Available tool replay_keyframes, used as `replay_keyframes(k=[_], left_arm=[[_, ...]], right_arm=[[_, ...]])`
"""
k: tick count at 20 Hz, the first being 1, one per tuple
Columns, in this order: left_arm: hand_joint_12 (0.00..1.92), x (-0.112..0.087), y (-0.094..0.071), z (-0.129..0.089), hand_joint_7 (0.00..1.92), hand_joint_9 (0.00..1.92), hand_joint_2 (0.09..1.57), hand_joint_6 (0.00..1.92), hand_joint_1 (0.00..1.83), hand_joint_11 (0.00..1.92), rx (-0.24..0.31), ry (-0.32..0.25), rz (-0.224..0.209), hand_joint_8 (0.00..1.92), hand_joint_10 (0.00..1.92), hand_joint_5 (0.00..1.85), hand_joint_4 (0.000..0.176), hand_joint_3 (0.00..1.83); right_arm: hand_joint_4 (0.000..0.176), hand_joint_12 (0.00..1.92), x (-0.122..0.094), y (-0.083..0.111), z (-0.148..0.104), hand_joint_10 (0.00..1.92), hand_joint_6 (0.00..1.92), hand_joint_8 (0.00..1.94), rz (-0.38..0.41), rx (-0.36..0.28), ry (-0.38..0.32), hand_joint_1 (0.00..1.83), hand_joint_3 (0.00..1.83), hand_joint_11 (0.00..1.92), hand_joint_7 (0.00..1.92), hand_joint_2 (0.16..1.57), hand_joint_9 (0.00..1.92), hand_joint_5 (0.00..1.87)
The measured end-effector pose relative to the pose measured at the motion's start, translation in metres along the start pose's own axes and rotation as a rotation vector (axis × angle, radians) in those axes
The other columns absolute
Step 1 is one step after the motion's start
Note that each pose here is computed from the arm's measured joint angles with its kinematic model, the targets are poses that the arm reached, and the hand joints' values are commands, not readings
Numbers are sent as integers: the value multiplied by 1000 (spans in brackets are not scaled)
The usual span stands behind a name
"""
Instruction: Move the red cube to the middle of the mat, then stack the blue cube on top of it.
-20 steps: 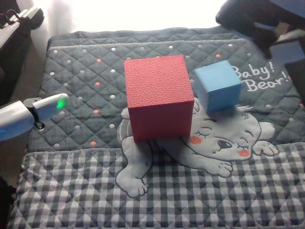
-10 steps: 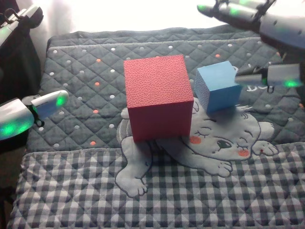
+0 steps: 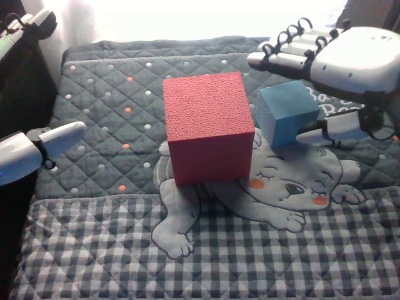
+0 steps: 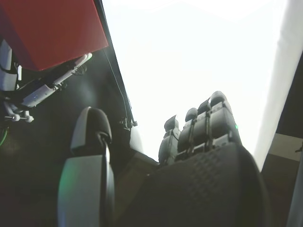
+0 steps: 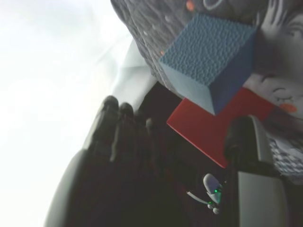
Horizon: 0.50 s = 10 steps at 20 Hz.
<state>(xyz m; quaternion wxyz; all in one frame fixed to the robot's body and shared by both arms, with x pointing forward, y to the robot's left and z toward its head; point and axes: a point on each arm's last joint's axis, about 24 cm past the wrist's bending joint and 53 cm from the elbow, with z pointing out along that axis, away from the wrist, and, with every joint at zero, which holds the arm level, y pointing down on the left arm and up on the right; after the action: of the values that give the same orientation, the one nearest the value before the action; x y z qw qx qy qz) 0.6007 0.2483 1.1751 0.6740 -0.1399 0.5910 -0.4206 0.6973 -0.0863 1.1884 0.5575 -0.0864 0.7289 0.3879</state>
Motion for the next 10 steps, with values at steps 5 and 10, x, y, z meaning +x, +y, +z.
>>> replay_keyframes(k=[5,10], left_arm=[[222,0,-1,-1,0,0,1086,1,817,0,-2,-5,-4,0,0,53,105,2],[306,0,-1,-1,0,0,1086,0,857,0,-1,-3,-4,0,0,57,109,0]], right_arm=[[0,907,23,-30,12,530,232,173,78,84,44,987,12,0,332,1091,139,235],[0,1921,17,-12,10,1920,1920,1940,5,44,20,1490,26,1643,1420,1233,1522,1349]])
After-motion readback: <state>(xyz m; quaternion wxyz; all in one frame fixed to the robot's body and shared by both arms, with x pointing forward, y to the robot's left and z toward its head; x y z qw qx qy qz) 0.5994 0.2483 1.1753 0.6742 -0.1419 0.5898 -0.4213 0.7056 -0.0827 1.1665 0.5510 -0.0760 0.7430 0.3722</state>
